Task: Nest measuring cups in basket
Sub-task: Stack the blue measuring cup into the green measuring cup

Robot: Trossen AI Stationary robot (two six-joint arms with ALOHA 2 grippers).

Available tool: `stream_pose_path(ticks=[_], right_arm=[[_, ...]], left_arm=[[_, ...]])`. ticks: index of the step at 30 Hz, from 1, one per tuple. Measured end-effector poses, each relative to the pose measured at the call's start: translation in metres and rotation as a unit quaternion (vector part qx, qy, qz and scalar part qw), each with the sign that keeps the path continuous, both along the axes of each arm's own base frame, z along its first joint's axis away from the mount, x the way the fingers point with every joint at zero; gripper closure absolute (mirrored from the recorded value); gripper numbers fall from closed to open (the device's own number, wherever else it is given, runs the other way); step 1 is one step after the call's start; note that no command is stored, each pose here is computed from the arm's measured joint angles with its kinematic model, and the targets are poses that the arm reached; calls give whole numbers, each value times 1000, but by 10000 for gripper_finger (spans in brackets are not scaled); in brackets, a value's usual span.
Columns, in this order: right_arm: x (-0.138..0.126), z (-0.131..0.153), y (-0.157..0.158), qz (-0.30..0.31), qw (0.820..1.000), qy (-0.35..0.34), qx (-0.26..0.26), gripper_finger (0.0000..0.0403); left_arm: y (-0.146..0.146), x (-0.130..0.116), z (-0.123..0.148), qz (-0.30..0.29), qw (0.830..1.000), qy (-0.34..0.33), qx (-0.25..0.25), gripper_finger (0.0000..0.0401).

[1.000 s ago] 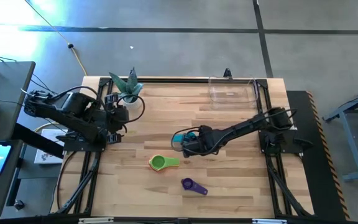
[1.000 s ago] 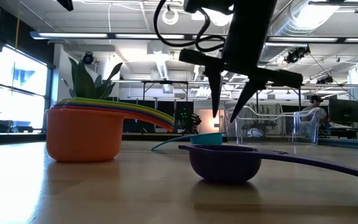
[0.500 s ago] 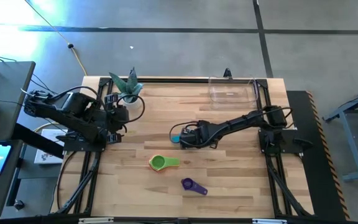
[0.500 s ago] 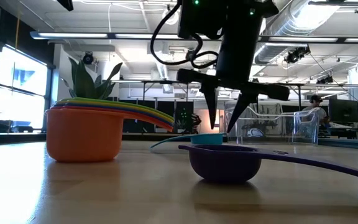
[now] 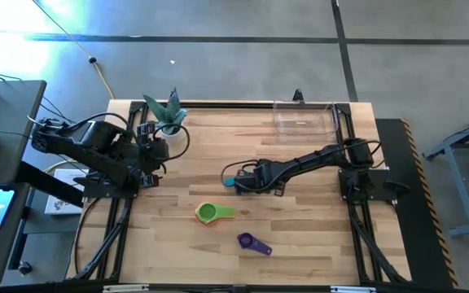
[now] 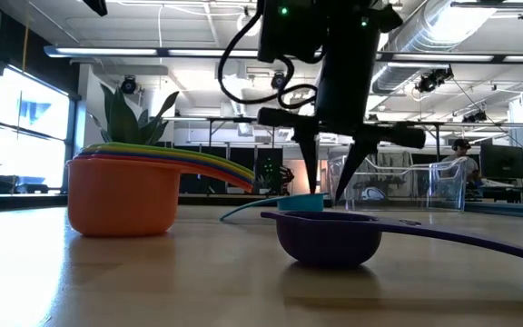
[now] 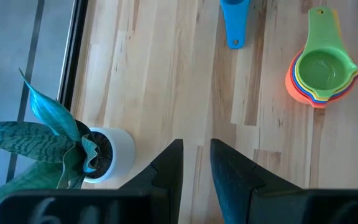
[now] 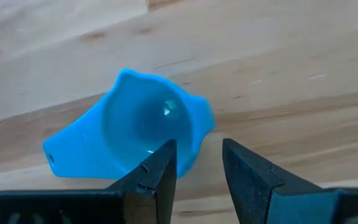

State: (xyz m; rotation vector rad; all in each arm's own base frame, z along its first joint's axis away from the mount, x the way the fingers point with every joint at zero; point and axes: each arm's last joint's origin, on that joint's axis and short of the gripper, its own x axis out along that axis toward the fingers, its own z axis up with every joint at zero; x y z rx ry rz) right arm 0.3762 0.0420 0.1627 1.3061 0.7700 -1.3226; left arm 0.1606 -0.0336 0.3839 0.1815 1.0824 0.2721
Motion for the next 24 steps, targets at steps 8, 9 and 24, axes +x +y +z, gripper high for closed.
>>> stream_pose_path(ticks=[8,9,24], right_arm=[[3,-7,0,6,1000,4,3,285],[2,-7,0,6,1000,8,1,290],[-1,-5,-4,55,998,36,-19,397]], left_arm=[[0,0,0,-8,1000,3,4,331],[0,0,0,-8,1000,3,4,331],[0,0,0,-8,1000,5,5,331]])
